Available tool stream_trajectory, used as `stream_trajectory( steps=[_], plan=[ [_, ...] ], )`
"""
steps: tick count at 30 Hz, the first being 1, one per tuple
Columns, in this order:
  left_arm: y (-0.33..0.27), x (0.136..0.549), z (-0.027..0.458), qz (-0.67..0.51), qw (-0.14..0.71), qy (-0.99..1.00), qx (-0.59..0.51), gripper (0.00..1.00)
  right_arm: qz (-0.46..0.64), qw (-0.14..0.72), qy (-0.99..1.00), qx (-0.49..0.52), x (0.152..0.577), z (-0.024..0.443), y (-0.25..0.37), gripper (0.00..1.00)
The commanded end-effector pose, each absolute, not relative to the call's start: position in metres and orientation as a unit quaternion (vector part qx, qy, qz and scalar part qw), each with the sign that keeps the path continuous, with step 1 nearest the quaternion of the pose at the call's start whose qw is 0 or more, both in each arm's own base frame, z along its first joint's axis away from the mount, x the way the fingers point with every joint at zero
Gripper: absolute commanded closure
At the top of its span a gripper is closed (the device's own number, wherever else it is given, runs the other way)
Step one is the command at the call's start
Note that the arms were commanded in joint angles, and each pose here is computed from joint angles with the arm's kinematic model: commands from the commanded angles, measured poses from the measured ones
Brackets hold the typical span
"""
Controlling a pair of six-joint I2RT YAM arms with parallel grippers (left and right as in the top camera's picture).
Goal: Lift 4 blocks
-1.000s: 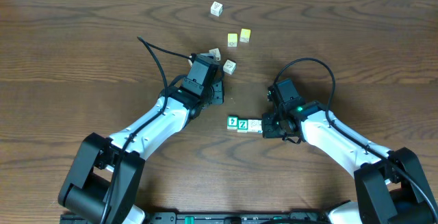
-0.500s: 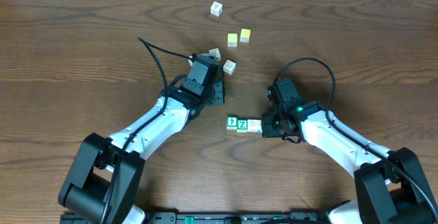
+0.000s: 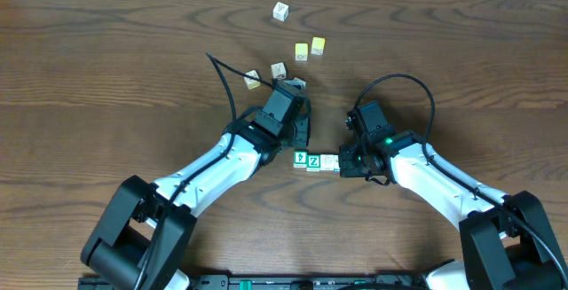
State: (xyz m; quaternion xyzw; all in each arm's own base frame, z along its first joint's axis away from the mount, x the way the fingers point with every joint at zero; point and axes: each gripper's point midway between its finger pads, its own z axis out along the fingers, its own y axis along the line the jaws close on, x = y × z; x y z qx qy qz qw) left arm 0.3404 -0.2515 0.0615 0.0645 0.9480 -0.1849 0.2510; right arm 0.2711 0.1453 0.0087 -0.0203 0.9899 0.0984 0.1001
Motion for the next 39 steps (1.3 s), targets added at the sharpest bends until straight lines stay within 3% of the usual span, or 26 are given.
stream_trajectory(
  steps=[1, 39],
  plan=[
    [-0.245, 0.332, 0.041, -0.173, 0.220, 0.959, 0.050, 0.93, 0.101, 0.096, 0.990, -0.018, 0.271, 0.007, 0.145, 0.99],
    [-0.237, 0.307, 0.019, -0.161, 0.150, 0.975, 0.016, 0.93, 0.101, 0.096, 0.990, -0.019, 0.271, 0.007, 0.145, 0.99]
  ],
)
